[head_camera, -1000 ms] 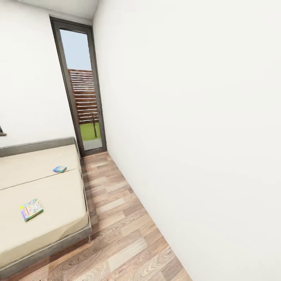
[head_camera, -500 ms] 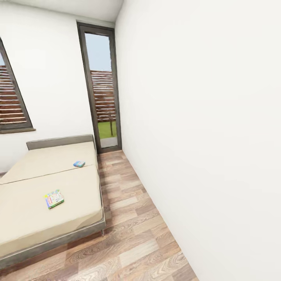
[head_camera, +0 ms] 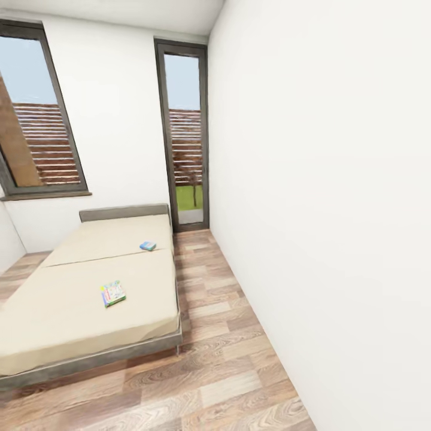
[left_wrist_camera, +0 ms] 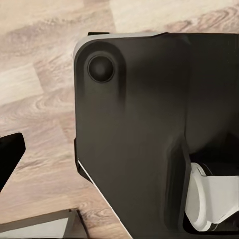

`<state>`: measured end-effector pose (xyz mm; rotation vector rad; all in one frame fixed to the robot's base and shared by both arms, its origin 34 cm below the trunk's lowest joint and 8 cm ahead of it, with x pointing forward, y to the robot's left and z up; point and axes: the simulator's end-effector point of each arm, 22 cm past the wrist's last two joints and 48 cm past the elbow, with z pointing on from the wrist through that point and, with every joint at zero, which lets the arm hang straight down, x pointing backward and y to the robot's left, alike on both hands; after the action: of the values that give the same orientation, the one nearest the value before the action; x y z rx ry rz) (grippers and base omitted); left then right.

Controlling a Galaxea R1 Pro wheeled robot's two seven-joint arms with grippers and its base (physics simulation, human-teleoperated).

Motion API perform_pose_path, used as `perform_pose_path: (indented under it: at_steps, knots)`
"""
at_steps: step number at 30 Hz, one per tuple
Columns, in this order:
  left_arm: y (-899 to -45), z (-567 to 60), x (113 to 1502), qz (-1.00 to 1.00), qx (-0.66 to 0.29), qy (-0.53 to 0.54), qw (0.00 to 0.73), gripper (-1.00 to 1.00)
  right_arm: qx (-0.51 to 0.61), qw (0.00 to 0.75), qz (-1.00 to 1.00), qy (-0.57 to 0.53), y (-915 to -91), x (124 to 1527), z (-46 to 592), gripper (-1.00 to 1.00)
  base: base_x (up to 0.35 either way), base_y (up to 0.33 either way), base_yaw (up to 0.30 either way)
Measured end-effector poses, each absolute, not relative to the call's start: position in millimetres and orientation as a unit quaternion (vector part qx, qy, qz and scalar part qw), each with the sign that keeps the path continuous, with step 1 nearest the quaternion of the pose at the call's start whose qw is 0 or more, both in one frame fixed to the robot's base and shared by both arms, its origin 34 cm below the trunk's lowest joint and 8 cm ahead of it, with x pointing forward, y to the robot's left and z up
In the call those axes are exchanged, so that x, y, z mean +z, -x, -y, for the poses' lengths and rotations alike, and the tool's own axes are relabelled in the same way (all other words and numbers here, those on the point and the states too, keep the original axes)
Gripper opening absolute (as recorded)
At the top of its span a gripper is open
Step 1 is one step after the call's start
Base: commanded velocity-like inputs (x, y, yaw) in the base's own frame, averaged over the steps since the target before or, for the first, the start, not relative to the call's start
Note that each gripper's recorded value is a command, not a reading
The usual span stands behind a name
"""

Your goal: Put all the toys in the child's room - the three board games (two on the bed and one on the table), the two jigsaw puzzles on the table, and the tennis ball on the table - inside the toy box on the table in the child's room.

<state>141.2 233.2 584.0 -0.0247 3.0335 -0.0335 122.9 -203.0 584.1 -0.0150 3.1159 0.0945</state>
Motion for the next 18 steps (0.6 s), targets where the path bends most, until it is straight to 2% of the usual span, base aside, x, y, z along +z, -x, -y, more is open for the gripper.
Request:
perform_pose_path:
  at_steps: [18]
  knots:
    - [-142.1,-232.0,584.1,-0.998,-0.012,0.009,0.055,1.00,0.030,0.010,-0.999,0.006,-121.5,584.1,203.7,1.00,0.000,0.000,0.246]
